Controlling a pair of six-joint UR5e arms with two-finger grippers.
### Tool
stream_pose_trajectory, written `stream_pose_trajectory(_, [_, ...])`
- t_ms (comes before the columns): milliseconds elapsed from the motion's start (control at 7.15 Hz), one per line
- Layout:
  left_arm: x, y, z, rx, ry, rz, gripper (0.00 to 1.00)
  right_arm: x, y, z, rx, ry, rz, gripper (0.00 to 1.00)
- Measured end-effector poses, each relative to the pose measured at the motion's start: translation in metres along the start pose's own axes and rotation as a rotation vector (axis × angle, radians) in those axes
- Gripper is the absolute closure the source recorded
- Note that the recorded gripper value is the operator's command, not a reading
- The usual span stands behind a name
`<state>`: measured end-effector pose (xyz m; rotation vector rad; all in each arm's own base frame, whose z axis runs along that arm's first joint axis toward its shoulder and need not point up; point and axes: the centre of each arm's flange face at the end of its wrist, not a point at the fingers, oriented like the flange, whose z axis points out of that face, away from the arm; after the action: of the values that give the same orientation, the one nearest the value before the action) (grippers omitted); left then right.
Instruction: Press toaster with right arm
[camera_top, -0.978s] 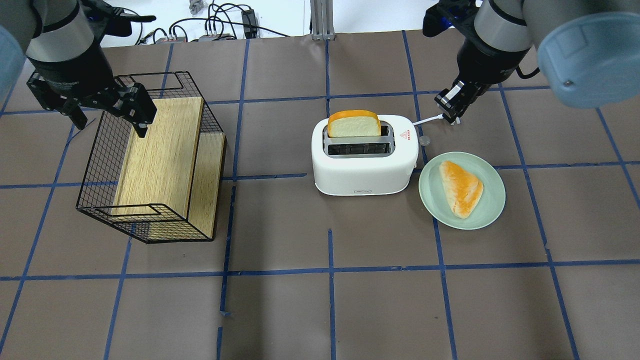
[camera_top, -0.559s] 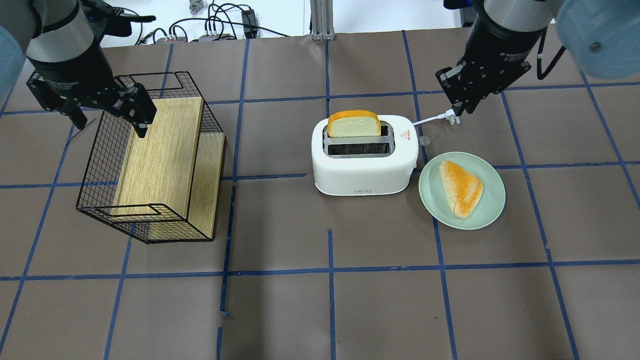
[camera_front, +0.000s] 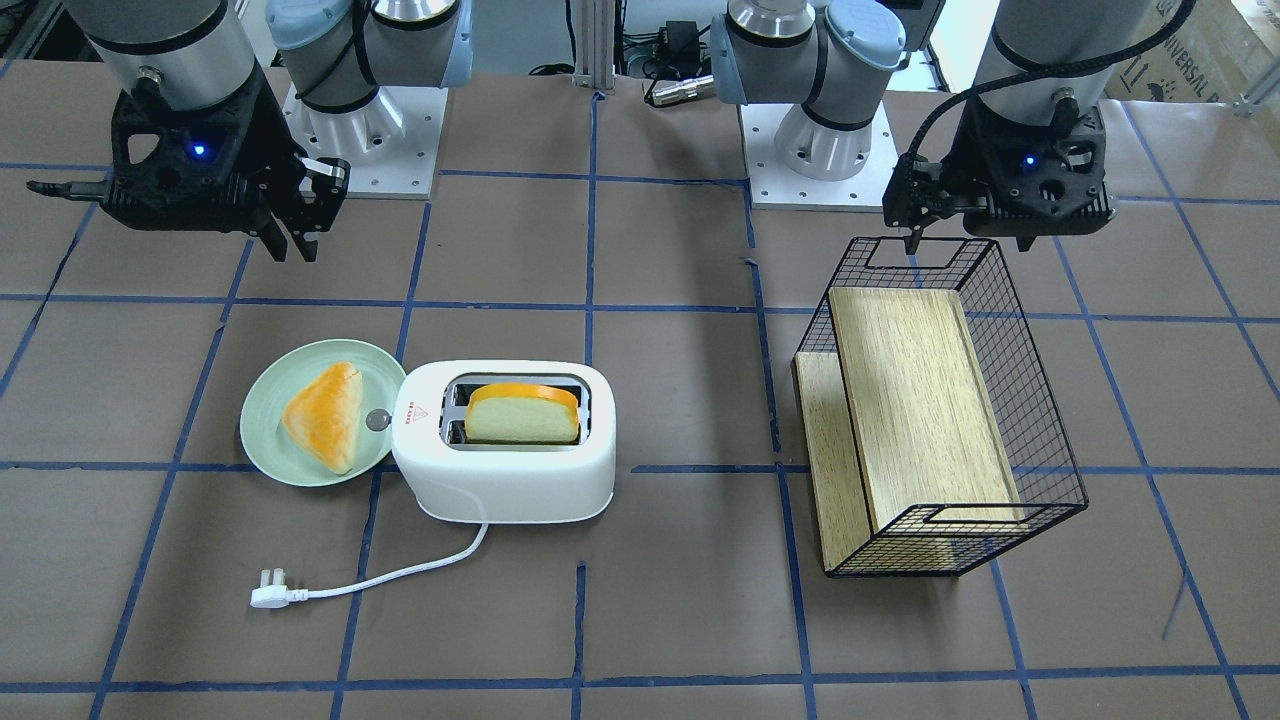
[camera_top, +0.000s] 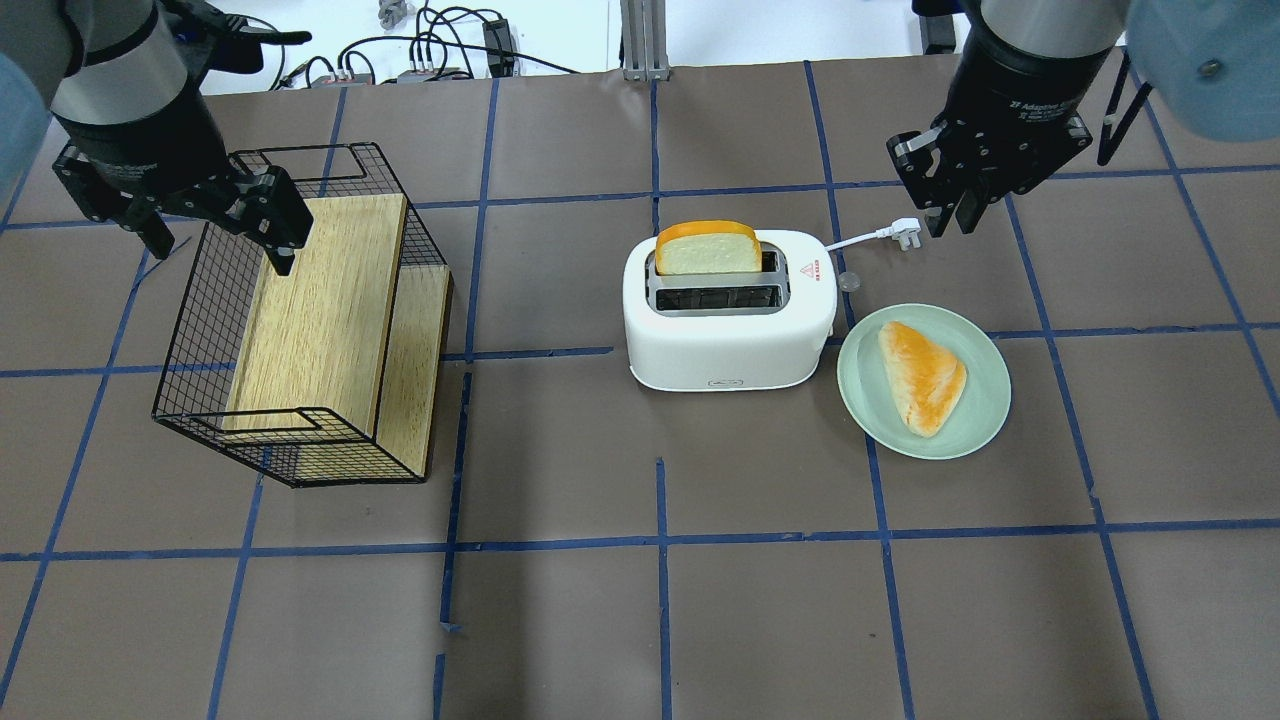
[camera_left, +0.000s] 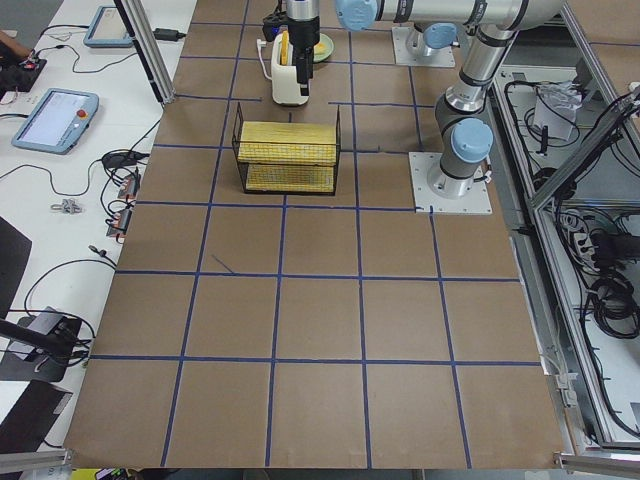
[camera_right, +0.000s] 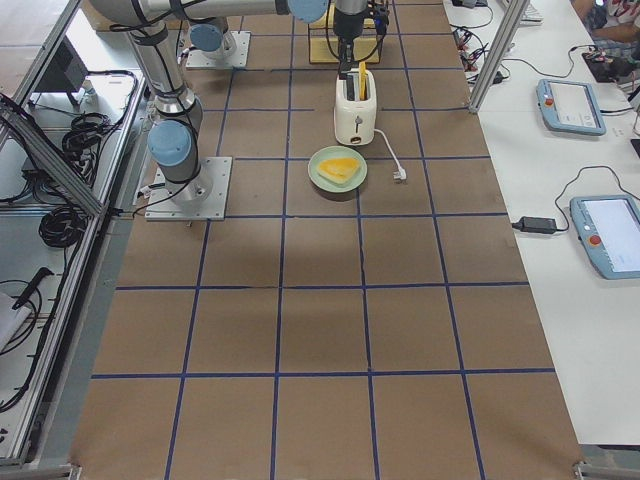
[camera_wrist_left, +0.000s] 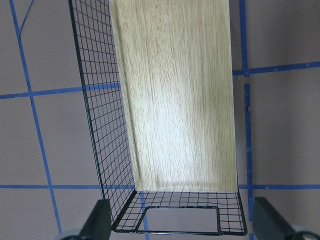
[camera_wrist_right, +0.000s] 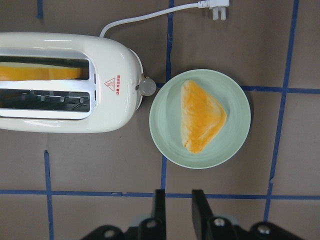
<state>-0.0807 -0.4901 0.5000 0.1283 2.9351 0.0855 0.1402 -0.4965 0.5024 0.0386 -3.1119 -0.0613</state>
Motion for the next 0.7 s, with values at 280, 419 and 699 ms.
stream_pose_trajectory(280, [0.0,0.0,0.0,0.0,0.0,0.0,0.0,-0.0017,-0.0018,0.0039,-0.007,-0.013,0.063,0.22])
stream_pose_trajectory(419, [0.0,-0.0001,0.0002,0.0,0.0,0.0,0.0,-0.002,-0.0023,0.004,-0.005,-0.017,0.069,0.07])
stream_pose_trajectory(699, [0.0,-0.0002,0.0002,0.0,0.0,0.001,0.0,-0.0035,-0.0026,0.0044,0.0,-0.033,0.039,0.0])
